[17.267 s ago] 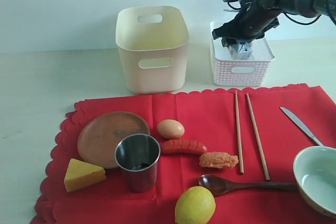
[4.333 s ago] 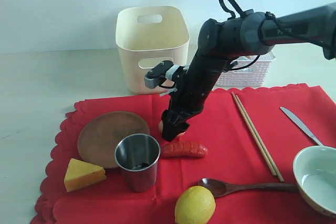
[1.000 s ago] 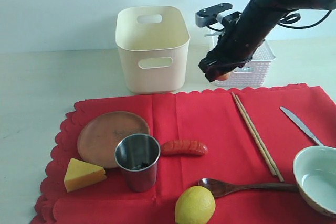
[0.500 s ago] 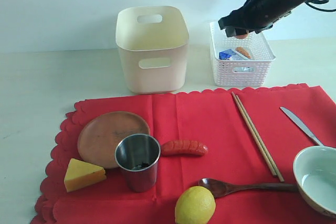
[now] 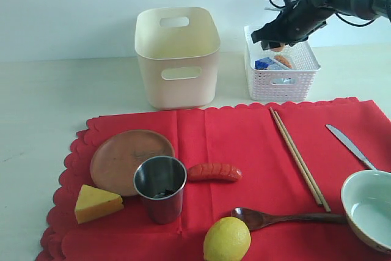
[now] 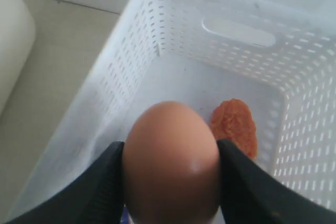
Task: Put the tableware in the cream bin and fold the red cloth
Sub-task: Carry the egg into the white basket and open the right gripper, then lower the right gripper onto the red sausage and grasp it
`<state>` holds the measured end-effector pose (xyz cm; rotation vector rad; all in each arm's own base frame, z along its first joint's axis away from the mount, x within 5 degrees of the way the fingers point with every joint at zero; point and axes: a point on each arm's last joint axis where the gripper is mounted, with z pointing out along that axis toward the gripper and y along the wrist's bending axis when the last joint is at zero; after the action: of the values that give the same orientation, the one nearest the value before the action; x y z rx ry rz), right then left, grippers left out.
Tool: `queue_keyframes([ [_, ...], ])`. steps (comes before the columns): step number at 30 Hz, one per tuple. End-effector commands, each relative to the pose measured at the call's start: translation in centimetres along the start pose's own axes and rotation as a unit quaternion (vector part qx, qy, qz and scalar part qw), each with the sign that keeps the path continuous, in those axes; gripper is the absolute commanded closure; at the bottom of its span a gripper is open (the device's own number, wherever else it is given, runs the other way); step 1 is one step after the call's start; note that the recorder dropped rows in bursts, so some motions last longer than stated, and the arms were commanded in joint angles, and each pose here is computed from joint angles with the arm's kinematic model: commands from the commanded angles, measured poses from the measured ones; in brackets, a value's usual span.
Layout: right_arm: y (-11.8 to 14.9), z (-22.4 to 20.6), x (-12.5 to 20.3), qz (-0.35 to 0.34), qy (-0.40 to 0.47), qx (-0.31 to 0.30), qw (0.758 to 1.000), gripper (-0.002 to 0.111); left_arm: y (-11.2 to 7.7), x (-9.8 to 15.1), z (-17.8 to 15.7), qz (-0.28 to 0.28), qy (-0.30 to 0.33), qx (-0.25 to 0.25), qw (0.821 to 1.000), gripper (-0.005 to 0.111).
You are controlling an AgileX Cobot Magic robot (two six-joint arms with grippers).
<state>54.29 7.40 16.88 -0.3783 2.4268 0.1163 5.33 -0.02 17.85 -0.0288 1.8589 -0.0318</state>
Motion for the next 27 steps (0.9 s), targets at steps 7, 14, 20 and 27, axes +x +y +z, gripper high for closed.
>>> queue_keyframes([
  [7,-0.6,1.4,0.8,-0.025,0.021,0.021,0.999,0.067,-0.1,-0.3,-0.1,-0.002,-0.012,0.004,1.000,0.107],
  [14,-0.6,-2.2,-0.9,-0.024,0.022,0.026,0.999,0.028,-0.1,-0.3,-0.1,-0.002,-0.012,0.004,1.000,0.107],
  [20,-0.2,-6.6,-2.1,-0.024,0.047,0.015,0.999,0.020,-0.1,-0.3,-0.1,-0.002,-0.012,0.004,1.000,0.107],
  [27,2.2,-10.1,-2.0,-0.034,0.099,-0.103,0.989,0.022,-0.1,-0.3,-0.1,-0.002,-0.012,0.004,1.000,0.107],
])
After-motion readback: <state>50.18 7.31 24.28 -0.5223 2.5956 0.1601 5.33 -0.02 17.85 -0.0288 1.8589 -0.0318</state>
